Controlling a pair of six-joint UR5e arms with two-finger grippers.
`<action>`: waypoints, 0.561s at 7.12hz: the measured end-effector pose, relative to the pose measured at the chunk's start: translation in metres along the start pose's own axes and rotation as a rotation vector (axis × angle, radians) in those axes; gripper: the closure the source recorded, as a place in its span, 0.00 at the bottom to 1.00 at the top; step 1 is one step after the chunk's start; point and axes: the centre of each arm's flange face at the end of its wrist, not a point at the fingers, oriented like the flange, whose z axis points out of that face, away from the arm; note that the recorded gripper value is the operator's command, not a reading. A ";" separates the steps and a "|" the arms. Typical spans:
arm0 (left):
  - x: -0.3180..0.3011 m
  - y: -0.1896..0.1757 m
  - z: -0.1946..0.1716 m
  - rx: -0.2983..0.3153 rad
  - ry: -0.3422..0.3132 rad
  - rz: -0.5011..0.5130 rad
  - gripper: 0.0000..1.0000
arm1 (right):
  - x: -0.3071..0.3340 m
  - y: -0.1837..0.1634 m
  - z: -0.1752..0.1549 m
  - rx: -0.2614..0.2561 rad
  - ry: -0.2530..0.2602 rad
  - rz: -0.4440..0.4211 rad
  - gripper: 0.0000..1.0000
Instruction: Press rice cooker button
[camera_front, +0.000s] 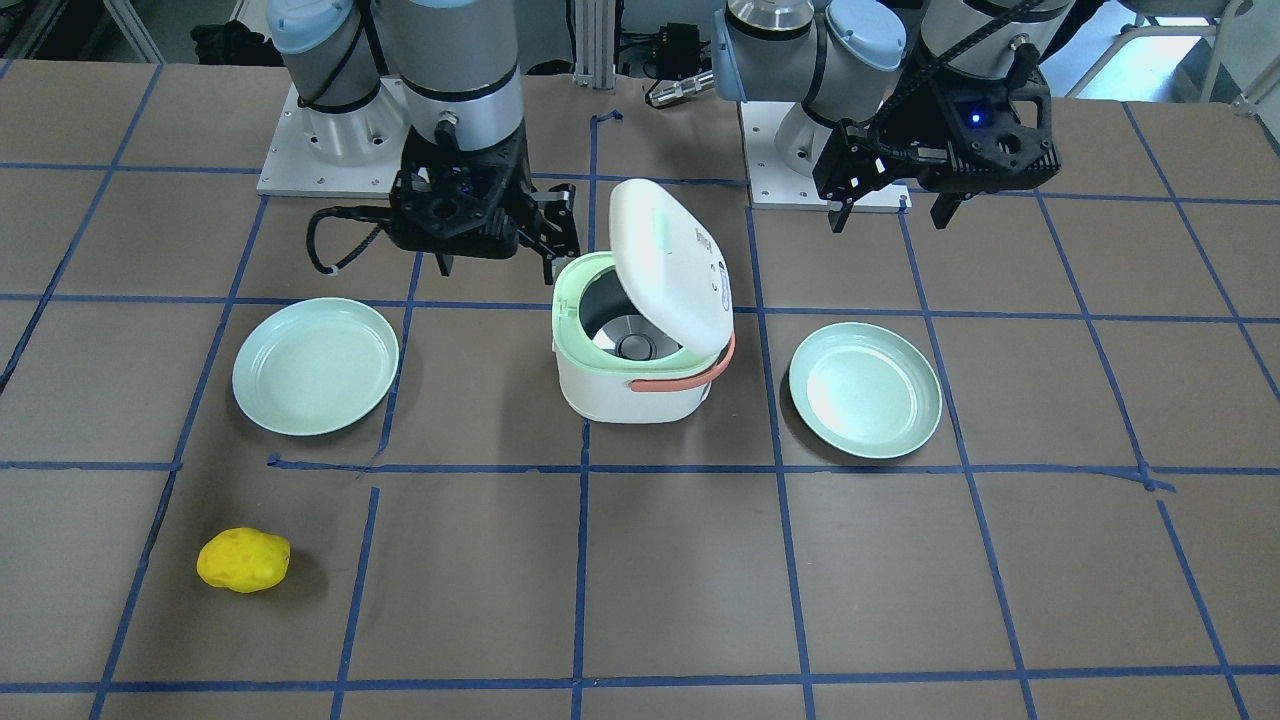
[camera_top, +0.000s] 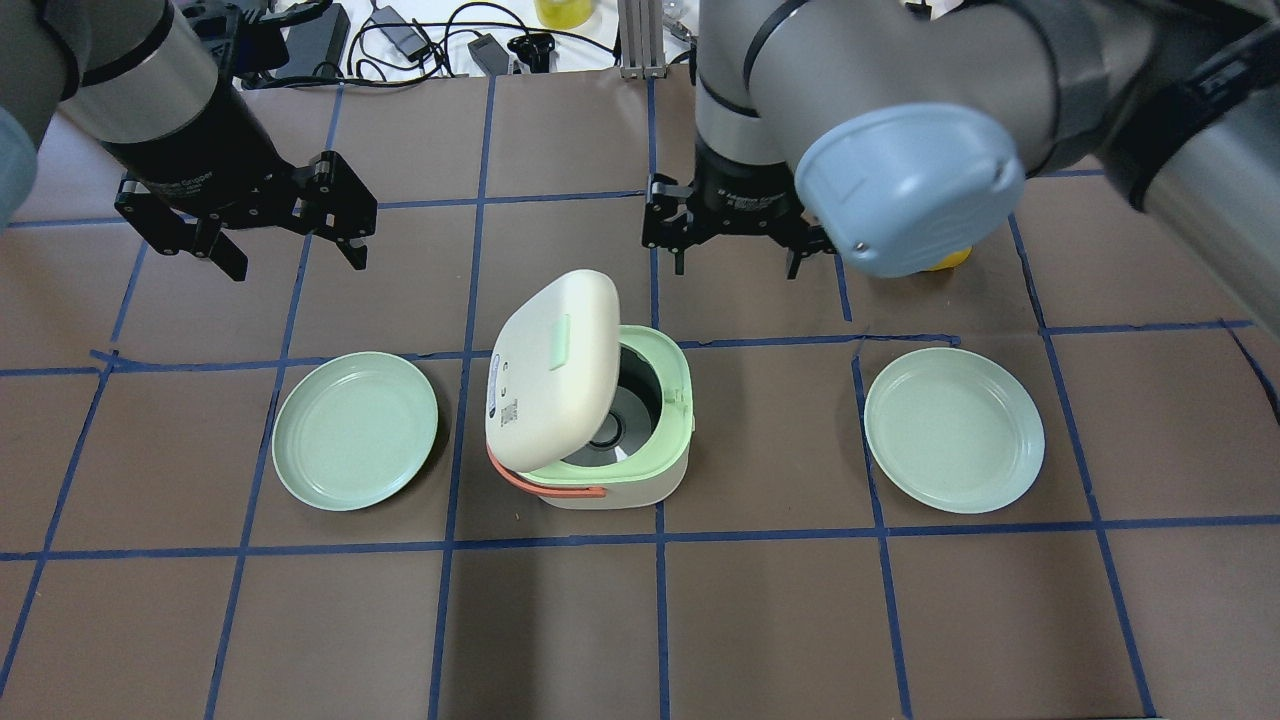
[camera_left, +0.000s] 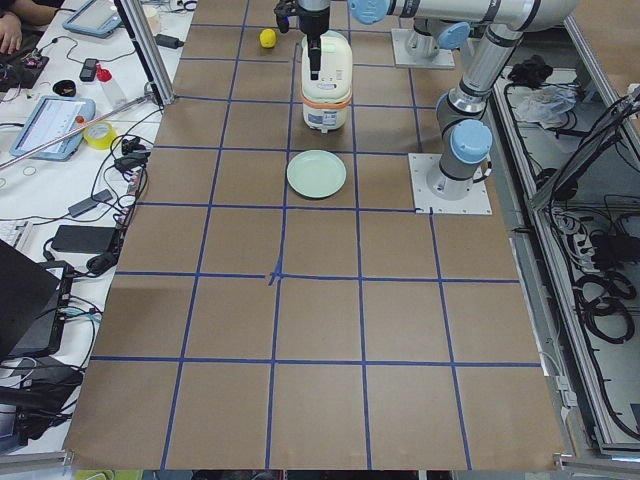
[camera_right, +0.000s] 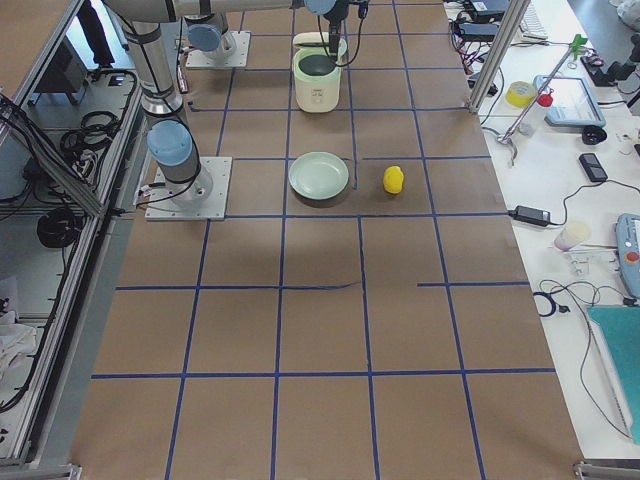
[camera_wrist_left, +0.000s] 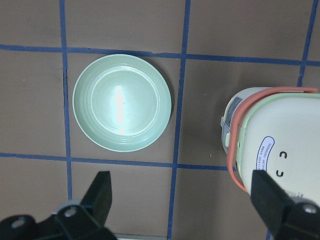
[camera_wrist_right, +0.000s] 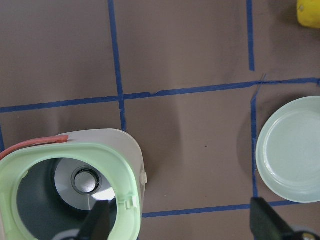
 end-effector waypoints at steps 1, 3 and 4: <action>0.000 0.000 0.000 0.000 0.000 0.000 0.00 | 0.024 -0.017 -0.019 0.010 -0.006 -0.004 0.00; 0.000 0.000 0.000 0.000 0.000 0.000 0.00 | 0.065 -0.044 -0.044 0.052 -0.019 0.009 0.00; 0.000 0.000 0.000 0.000 0.000 0.000 0.00 | 0.084 -0.055 -0.054 0.072 -0.031 0.008 0.00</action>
